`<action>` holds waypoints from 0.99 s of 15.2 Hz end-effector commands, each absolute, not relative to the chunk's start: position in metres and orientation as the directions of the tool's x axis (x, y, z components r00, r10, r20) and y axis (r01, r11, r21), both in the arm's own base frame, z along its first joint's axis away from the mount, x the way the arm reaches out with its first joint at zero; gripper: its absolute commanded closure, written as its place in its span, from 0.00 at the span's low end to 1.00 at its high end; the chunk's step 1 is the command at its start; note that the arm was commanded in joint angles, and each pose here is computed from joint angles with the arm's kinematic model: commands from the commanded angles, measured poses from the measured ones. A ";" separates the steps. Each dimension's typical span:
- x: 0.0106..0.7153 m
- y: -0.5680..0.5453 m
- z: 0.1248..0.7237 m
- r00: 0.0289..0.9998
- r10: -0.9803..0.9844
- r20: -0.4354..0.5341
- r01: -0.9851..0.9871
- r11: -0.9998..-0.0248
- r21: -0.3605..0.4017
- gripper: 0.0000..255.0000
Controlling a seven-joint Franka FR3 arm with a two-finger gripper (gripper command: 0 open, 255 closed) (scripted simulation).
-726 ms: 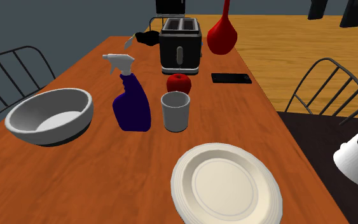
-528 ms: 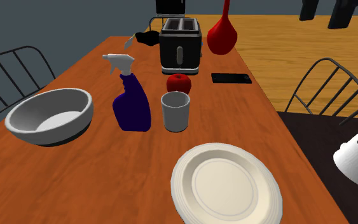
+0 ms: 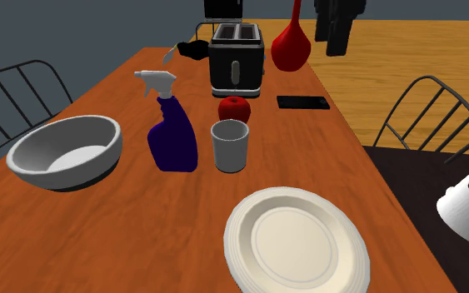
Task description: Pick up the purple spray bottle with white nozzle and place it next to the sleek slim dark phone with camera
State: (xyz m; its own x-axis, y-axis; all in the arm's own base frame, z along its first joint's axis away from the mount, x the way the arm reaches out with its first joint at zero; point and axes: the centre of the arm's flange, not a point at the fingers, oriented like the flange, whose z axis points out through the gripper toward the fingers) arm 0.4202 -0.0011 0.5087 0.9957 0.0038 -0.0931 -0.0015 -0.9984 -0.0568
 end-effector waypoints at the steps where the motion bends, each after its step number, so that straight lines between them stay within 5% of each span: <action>1: 0.444 -0.005 0.503 0.996 0.001 -0.086 -0.003 -0.999 -0.053 0.00; 15: 0.617 -0.022 0.469 0.999 -0.015 -0.037 -0.016 -0.999 -0.030 0.00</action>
State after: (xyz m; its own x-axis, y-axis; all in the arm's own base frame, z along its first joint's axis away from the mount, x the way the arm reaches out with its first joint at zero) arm 0.6032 -0.0224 0.4717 0.9990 -0.0138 -0.0415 -0.0151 -0.9994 -0.0320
